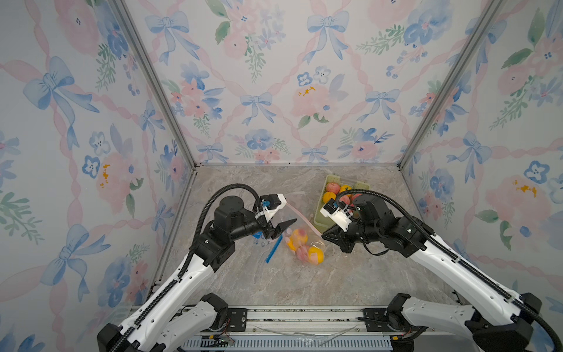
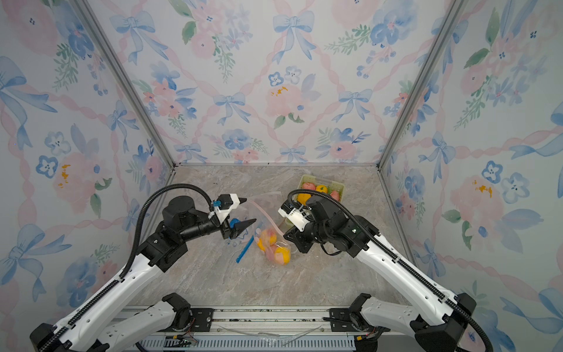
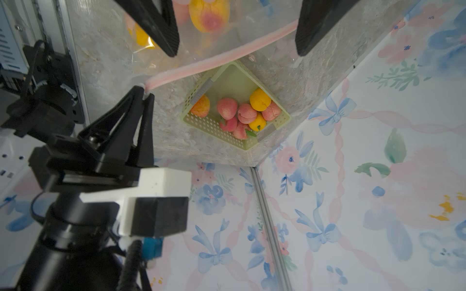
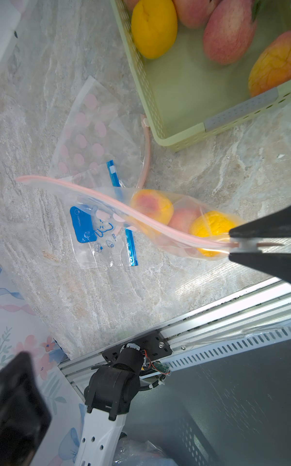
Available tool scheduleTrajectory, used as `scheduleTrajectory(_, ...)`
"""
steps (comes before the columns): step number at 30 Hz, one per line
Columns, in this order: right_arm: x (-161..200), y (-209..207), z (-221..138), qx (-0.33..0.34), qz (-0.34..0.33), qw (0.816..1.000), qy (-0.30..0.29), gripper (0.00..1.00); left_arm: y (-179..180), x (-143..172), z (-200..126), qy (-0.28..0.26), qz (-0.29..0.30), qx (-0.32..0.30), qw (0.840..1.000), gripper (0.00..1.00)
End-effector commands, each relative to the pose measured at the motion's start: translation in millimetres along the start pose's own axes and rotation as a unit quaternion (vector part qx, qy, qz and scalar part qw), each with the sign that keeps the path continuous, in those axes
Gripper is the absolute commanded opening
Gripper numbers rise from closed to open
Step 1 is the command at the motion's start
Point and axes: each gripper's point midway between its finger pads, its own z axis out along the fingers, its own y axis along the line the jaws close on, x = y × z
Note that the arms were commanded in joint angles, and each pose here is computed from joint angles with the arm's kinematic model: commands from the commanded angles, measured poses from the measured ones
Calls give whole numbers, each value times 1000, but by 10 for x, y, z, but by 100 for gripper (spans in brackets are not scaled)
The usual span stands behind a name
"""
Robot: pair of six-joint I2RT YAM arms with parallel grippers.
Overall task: Place the peach in a zip-top bag and seal the zipper
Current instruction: Zip the zipper on the zipper food storage bag.
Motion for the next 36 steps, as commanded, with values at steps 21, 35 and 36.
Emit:
scheduleTrajectory(21,-160,214,-245,-10,-71,997,1,0,-287,324,532,67,189,202,959,69)
scheduleTrajectory(35,-264,219,-283,-4,-102,995,-14,0,-257,559,787,96,163,239,952,62)
scheduleTrajectory(36,-262,203,-277,1,-103,995,-11,0,-257,564,791,99,161,241,952,56)
